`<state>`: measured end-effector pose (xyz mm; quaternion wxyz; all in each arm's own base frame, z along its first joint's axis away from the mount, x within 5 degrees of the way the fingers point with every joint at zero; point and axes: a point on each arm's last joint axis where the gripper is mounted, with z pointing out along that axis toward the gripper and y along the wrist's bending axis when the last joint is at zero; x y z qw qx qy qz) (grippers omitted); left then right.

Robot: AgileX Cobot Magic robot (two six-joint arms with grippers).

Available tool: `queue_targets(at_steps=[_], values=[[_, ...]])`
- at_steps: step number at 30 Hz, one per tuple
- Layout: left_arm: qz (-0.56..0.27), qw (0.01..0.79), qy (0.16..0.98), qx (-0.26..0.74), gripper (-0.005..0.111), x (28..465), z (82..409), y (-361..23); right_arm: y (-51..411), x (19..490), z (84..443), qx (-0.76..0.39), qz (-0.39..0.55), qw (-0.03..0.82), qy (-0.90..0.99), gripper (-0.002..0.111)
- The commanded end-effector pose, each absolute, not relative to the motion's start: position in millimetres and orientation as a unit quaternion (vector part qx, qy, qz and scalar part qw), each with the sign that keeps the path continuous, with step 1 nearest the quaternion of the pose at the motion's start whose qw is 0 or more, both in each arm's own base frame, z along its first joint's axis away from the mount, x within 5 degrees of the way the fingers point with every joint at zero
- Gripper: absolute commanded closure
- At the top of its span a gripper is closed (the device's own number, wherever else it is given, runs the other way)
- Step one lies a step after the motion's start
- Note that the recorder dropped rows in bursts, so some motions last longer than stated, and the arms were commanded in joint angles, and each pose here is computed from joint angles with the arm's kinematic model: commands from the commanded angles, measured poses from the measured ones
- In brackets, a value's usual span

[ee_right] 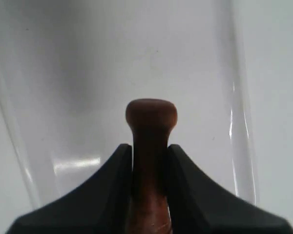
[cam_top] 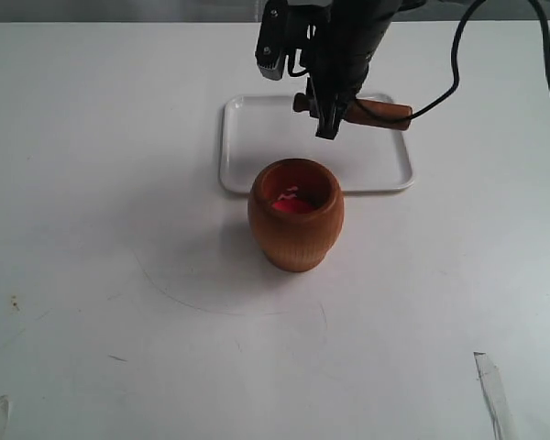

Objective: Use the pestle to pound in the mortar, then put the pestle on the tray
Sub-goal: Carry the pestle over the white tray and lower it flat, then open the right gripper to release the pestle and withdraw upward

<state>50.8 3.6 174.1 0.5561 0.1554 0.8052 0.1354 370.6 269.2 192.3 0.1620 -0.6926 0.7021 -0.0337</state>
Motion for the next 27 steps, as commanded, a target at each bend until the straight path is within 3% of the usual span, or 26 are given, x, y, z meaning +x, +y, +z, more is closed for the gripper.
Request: queue_targets(at_steps=[1,4,11,14,20,27], values=[[0.128,0.559,0.805,0.153,0.107,50.9,174.2,2.9,271.1,372.0,196.5,-0.694,-0.024,0.177,0.697,0.066],[0.128,0.559,0.805,0.153,0.107,50.9,174.2,2.9,271.4,373.8,197.2,-0.691,-0.029,0.186,0.698,0.044],[0.128,0.559,0.805,0.153,0.107,50.9,174.2,2.9,263.9,382.0,221.7,-0.631,-0.082,0.241,0.733,0.042],[0.128,0.559,0.805,0.153,0.107,50.9,174.2,2.9,252.4,386.8,249.7,-0.557,-0.114,0.293,0.769,0.054],[0.128,0.559,0.805,0.153,0.107,50.9,174.2,2.9,210.2,391.6,305.8,-0.411,-0.105,0.366,0.828,0.108],[0.128,0.559,0.805,0.153,0.107,50.9,174.2,2.9,161.9,367.7,351.3,-0.273,-0.042,0.473,0.837,0.108]])
